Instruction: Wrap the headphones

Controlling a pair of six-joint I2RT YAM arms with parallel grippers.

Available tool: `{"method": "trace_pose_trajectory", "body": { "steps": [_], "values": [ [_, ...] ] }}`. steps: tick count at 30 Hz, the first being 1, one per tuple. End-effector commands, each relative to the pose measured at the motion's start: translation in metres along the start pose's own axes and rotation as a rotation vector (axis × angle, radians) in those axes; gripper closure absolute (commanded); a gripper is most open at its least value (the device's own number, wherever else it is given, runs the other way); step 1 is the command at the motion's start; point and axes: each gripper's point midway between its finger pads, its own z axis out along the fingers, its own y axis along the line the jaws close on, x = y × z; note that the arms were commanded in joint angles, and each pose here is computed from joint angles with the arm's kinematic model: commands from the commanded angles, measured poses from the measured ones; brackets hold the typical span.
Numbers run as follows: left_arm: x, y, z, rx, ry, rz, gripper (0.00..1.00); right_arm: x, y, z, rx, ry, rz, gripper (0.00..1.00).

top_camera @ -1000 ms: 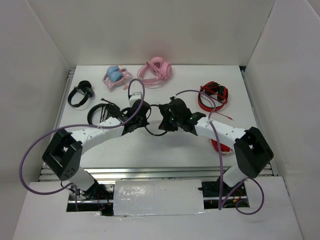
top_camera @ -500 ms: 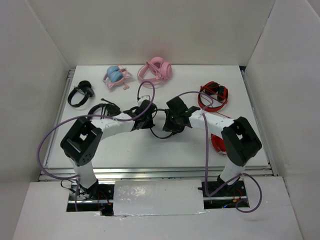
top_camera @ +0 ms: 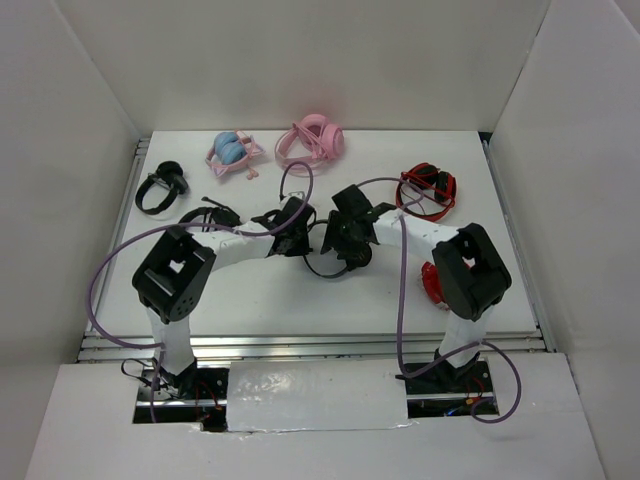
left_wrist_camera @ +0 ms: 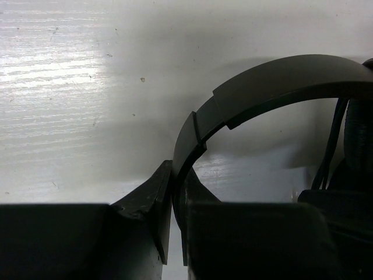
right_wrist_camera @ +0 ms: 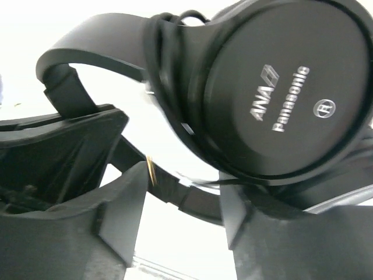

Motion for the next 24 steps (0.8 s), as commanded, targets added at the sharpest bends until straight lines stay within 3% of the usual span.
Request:
{"method": "trace_pose_trajectory", "body": {
  "steps": [1,3,14,22,24],
  "values": [
    [-0.006,-0.015,-0.002,0.068,0.013,0.017,1.0,-0.025,0.004,-0.002,-0.001,-0.04,-0.011,0.39],
    [-0.007,-0.015,-0.002,0.071,0.014,0.019,1.0,-0.029,0.007,-0.003,-0.022,-0.036,-0.015,0.32],
    [-0.006,-0.012,0.006,0.067,0.053,0.021,1.0,-0.046,0.025,-0.013,-0.147,-0.023,-0.035,0.22],
    [-0.007,-0.009,0.012,0.078,0.097,-0.007,1.0,-0.033,0.036,-0.01,-0.222,0.04,-0.077,0.24],
    [-0.009,-0.009,0.011,0.074,0.095,-0.004,0.95,-0.032,0.035,-0.009,-0.223,0.043,-0.077,0.24]
  ]
}}
